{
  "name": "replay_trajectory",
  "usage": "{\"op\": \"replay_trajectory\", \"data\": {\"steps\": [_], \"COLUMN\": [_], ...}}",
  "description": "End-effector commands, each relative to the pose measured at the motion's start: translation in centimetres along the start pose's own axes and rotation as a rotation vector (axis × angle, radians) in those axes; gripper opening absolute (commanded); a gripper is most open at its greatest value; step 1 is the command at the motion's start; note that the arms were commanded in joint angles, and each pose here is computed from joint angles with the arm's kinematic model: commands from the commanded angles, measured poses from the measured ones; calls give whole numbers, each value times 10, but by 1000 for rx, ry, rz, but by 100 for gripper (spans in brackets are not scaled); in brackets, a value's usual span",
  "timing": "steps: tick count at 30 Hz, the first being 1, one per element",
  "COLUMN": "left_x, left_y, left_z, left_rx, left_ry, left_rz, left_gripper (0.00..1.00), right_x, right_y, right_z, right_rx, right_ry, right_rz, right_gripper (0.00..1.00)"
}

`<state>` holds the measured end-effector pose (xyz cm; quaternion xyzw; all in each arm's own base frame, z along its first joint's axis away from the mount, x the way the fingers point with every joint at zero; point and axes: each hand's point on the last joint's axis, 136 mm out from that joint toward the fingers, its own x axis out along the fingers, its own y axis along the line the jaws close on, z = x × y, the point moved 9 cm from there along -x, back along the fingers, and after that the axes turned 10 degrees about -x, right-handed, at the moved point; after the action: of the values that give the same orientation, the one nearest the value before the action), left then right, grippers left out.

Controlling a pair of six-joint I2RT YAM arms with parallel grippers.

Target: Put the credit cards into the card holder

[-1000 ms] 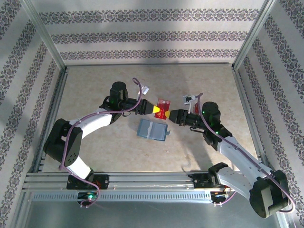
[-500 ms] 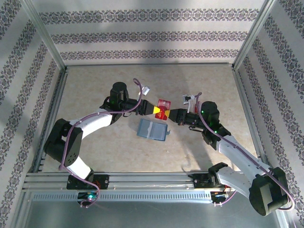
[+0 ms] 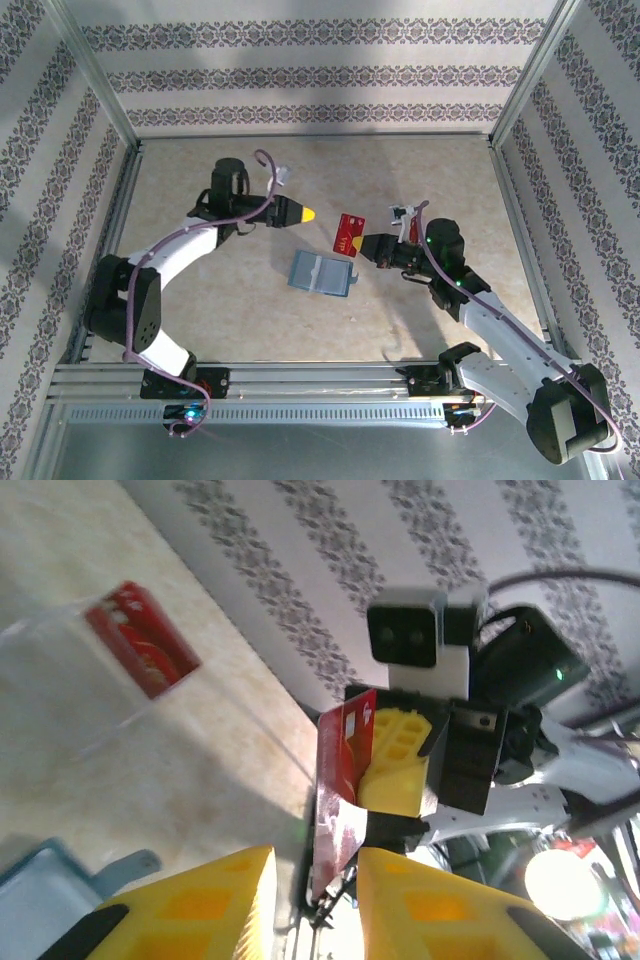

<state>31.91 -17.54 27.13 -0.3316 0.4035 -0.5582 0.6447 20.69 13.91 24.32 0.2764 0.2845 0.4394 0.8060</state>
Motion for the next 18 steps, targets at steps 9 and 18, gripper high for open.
{"op": "replay_trajectory", "data": {"steps": [9, 18], "left_x": [-18, 23], "left_y": [52, 82], "left_z": [-58, -72], "left_rx": [-63, 44], "left_ry": [202, 464], "left_rz": [523, 674], "left_gripper": [0, 0], "right_x": [38, 57], "right_y": [-44, -49], "right_z": [-41, -46], "right_rx": [219, 290], "right_ry": [193, 266], "right_rz": [-163, -178], "right_gripper": [0, 0]}}
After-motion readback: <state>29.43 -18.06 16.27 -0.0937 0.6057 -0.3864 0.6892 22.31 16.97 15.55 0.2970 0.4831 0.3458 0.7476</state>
